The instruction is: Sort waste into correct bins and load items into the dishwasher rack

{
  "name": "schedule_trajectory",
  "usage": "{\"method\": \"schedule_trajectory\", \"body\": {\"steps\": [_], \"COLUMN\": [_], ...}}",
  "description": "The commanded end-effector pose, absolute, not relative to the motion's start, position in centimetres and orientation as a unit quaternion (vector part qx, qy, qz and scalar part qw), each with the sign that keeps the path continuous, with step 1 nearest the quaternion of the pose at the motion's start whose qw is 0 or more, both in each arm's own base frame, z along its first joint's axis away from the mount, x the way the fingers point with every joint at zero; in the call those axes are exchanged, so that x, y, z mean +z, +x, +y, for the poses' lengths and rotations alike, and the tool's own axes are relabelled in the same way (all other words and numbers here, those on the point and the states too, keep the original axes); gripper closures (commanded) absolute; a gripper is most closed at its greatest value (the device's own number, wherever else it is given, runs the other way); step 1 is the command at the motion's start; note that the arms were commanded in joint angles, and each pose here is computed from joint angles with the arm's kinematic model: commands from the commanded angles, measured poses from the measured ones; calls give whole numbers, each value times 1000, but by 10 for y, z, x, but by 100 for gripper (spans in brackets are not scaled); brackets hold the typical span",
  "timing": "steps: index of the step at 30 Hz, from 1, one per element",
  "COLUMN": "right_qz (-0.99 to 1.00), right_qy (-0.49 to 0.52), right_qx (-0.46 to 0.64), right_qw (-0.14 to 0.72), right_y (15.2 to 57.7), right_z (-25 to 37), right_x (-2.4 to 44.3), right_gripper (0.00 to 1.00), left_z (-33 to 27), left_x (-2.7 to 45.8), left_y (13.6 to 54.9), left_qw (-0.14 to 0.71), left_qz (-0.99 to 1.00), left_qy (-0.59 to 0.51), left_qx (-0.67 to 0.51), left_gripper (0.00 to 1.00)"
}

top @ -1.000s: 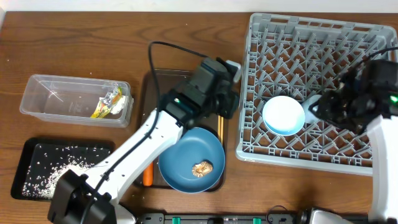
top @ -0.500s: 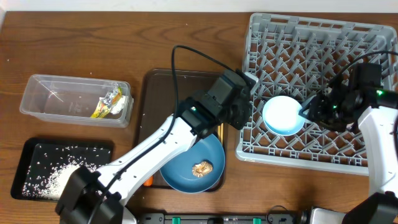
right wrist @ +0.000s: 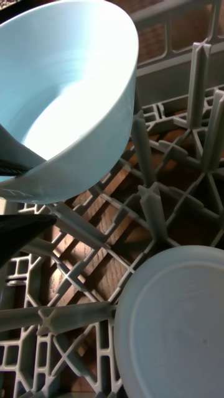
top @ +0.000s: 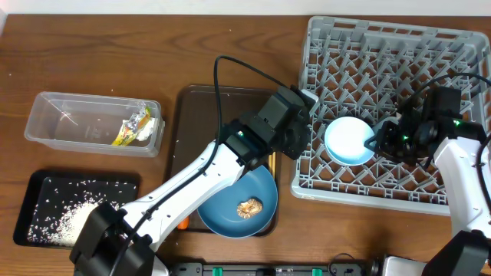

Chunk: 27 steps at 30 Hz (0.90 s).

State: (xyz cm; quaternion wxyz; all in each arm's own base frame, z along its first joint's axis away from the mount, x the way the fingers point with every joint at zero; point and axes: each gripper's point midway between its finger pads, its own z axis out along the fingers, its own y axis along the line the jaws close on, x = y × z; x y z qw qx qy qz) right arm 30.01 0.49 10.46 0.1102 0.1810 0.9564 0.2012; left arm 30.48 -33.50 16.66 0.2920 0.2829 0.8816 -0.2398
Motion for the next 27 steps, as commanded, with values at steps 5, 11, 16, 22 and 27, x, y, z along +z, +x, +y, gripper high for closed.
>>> {"method": "schedule_trajectory", "body": {"steps": [5,11,16,22,27], "right_qz": [958,957,952,952,954], "right_qy": [156,146,129,126,122], "right_qx": [208,209,221,208,209], "right_qw": [119,140,168,183,174], "right_y": [301,301,301,302,299], "right_z": [14,14,19,15,17], "right_x": [111,122,138,144,141], "right_gripper": [87,86,87,89,85], "left_z": [-348,-366,-381,-385,-385], "left_x": [175,167,156,137,131], "left_y": [301,291,288,291,292], "left_qw": [295,289,287,274,272], "left_qz": [866,858,853,859,862], "left_qy": [303,322,333,334,333], "left_qx": [-266,-278,-281,-275,-269], "left_gripper": [83,83,83,83,83]}}
